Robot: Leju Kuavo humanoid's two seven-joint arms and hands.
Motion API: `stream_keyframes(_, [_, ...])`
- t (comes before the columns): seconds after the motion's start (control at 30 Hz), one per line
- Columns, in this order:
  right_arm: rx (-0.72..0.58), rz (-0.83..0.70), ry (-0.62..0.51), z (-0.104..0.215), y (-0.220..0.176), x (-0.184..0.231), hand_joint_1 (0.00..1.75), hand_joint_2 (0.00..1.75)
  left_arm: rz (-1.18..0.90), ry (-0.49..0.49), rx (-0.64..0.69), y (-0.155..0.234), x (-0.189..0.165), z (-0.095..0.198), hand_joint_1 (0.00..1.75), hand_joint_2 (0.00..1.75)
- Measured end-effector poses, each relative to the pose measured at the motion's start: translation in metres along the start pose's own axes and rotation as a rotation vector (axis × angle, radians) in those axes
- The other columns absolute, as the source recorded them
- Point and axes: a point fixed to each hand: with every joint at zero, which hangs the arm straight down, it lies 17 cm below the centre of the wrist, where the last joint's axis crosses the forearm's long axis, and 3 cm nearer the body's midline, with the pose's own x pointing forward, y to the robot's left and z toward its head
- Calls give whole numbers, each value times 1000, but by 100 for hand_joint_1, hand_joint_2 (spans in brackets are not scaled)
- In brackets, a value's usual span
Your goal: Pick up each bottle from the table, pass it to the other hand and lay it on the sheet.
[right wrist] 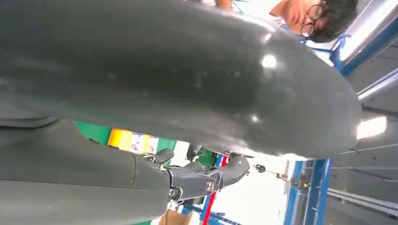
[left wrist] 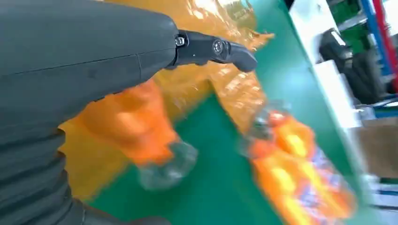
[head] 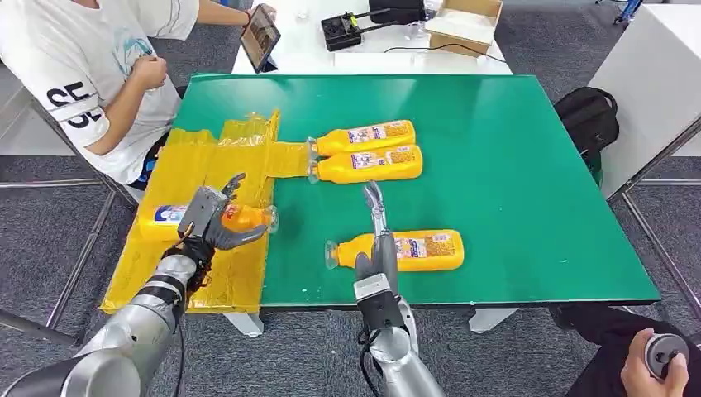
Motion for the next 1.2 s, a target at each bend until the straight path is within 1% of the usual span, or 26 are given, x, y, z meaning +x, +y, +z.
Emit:
stream_keyframes(0.1, [-3, 13, 8, 1, -3, -4, 0, 0, 229, -103, 112, 15, 34, -9, 0, 175])
stream_keyframes(0.4, [-3, 17, 9, 1, -3, -5, 0, 0, 252, -118, 131, 19, 38, -10, 0, 175])
stream_keyframes(0.47, [-2, 18, 11, 1, -3, -6, 0, 0, 279, -136, 147, 22, 44, -11, 0, 175])
stream_keyframes(0.5, [1, 27, 14, 2, -3, -8, 0, 0, 353, -181, 200, 34, 56, -13, 0, 175])
stream_keyframes(0.53, [1, 30, 16, 3, -3, -9, 0, 0, 375, -192, 218, 38, 59, -13, 0, 175])
stream_keyframes(0.57, [21, 72, 5, 4, 0, -9, 0, 0, 431, -223, 307, 58, 65, -12, 0, 175])
stream_keyframes(0.63, [44, 106, 0, 6, 5, -11, 0, 0, 416, -259, 401, 79, 74, -9, 0, 175])
stream_keyframes(0.67, [47, 107, 2, 7, 5, -13, 0, 175, 412, -269, 410, 82, 77, -9, 0, 175])
stream_keyframes(0.77, [85, 148, -15, 9, 12, -13, 0, 175, 393, -280, 450, 89, 80, -6, 0, 175])
stream_keyframes(0.8, [102, 191, -30, 10, 15, -12, 0, 175, 377, -280, 467, 90, 81, -4, 0, 175])
stream_keyframes(0.83, [127, 288, -61, 9, 17, -13, 0, 175, 342, -283, 495, 93, 83, -1, 0, 175])
stream_keyframes(0.9, [160, 402, -93, 3, 17, -16, 0, 175, 277, -287, 543, 96, 87, 4, 0, 175])
stream_keyframes(1.0, [166, 499, -74, -15, -11, -30, 0, 175, 168, -310, 591, 89, 98, 18, 0, 175])
stream_keyframes(1.07, [154, 538, -69, -26, -32, -35, 0, 175, 134, -332, 574, 79, 106, 23, 0, 175])
stream_keyframes(1.13, [156, 556, -67, -31, -40, -38, 0, 175, 122, -352, 563, 72, 113, 25, 0, 175])
stream_keyframes(1.2, [170, 586, -25, -33, -51, -48, 0, 175, 110, -368, 574, 68, 119, 32, 0, 175])
